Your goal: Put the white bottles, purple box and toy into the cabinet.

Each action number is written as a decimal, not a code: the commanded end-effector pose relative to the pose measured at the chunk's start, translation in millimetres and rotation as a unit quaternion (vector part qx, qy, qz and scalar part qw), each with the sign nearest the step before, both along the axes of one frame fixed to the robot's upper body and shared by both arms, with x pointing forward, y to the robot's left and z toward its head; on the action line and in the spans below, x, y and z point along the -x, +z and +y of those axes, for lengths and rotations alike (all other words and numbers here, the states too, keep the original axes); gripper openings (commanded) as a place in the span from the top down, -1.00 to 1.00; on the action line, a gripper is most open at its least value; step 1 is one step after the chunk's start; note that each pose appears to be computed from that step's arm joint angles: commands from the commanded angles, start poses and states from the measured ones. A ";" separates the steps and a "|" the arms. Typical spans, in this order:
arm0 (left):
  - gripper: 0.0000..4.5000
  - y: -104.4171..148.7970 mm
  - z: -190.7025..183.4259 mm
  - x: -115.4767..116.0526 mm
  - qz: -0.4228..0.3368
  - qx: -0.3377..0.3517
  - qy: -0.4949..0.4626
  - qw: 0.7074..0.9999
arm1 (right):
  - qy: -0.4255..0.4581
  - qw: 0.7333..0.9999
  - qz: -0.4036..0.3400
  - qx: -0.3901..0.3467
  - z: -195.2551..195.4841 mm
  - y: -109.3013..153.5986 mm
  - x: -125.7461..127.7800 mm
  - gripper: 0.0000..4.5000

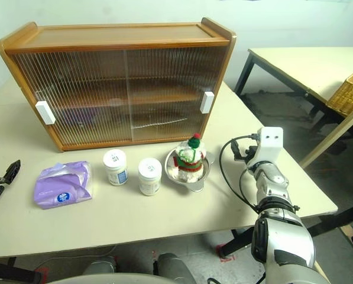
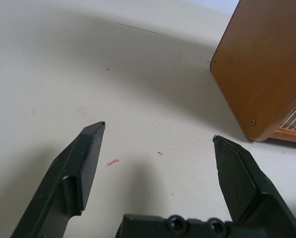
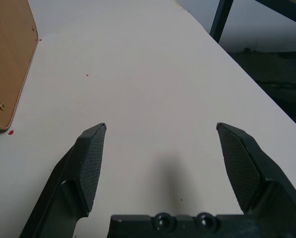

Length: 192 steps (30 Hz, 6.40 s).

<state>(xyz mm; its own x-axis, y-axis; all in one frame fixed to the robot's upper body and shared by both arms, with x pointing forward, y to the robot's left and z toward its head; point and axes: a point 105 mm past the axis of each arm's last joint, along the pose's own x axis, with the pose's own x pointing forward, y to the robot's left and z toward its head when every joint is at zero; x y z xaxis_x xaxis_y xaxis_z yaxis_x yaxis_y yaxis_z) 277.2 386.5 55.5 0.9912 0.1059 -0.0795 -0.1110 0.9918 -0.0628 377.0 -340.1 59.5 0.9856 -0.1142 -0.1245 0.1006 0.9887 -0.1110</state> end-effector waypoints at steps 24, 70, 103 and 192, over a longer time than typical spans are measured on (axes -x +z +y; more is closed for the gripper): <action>-1.00 57.6 -3.5 -16.3 -0.043 -0.040 -0.062 0.996 | 0.508 0.857 -0.062 -0.065 140.8 148.7 41.0 -0.98; 0.99 113.7 -102.3 -77.7 -0.074 -0.025 -0.235 0.969 | 0.637 0.769 0.007 -0.054 209.3 120.4 91.3 -1.00; 0.99 120.6 -194.2 -112.3 -0.072 -0.020 -0.442 0.894 | 0.620 0.783 0.000 -0.054 206.8 120.6 89.1 -1.00; 0.42 124.7 -170.1 -24.3 -0.022 -0.043 -0.475 0.879 | 0.655 0.747 -0.048 -0.103 210.5 121.7 89.4 -1.00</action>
<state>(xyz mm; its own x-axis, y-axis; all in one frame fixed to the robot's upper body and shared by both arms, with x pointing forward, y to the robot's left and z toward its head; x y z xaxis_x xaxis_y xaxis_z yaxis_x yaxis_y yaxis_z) 314.4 216.1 174.2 0.6647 -0.7450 -0.0563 0.7466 0.6652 0.0113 287.2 -129.5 179.9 0.2470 0.9663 0.0722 -0.9690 0.2469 0.0101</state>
